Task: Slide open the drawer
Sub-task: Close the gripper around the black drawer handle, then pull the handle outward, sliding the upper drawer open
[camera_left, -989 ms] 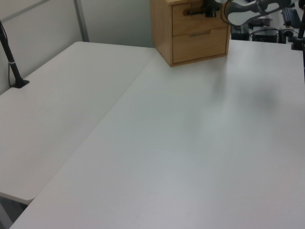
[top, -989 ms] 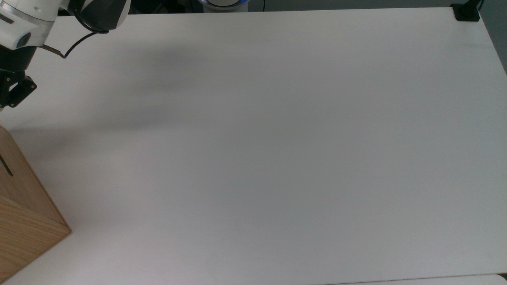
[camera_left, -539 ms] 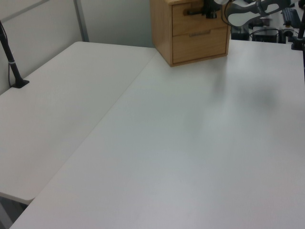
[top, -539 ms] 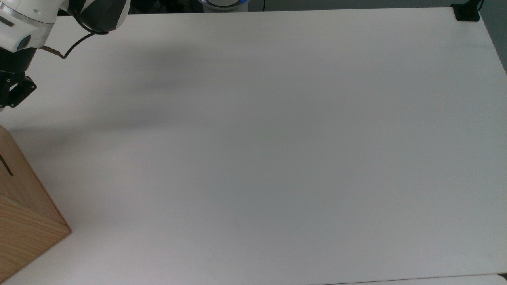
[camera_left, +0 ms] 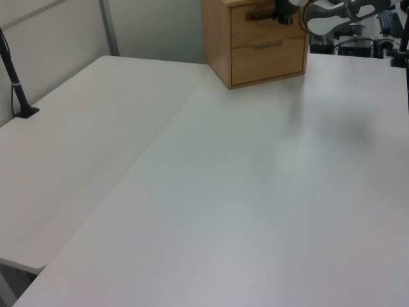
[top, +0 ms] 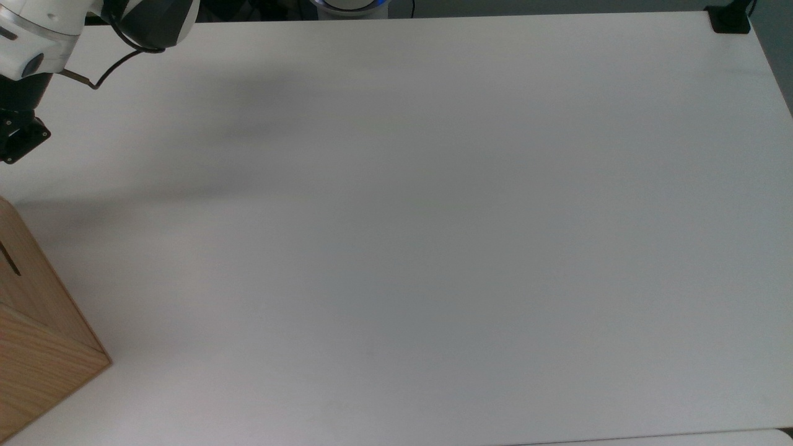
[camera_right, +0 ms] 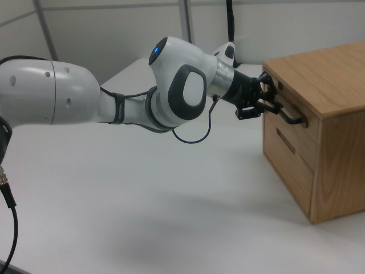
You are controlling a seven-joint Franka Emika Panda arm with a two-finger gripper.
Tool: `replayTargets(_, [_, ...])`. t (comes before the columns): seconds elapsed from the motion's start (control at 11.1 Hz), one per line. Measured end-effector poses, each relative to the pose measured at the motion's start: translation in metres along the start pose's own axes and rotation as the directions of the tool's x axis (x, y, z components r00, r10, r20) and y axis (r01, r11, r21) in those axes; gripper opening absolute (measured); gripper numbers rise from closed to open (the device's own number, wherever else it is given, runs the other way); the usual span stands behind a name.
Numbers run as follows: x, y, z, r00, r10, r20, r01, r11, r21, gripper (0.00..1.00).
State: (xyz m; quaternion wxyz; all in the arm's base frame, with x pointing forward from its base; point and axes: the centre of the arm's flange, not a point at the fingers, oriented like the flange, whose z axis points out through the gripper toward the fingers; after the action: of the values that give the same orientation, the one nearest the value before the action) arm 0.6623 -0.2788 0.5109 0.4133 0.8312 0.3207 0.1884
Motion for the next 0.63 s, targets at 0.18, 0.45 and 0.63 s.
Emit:
replayTargets(0.18, [-0.001, -0.001, -0.003, 1.000, 0.003, -0.004, -0.003, 1.000, 0.003, 0.16])
replayTargets(0.45, [-0.006, -0.009, -0.020, 1.000, 0.017, -0.024, -0.016, 1.000, 0.027, 0.16])
replayTargets(0.63, [-0.010, -0.020, -0.040, 0.999, 0.027, -0.047, -0.025, 0.998, 0.057, 0.16])
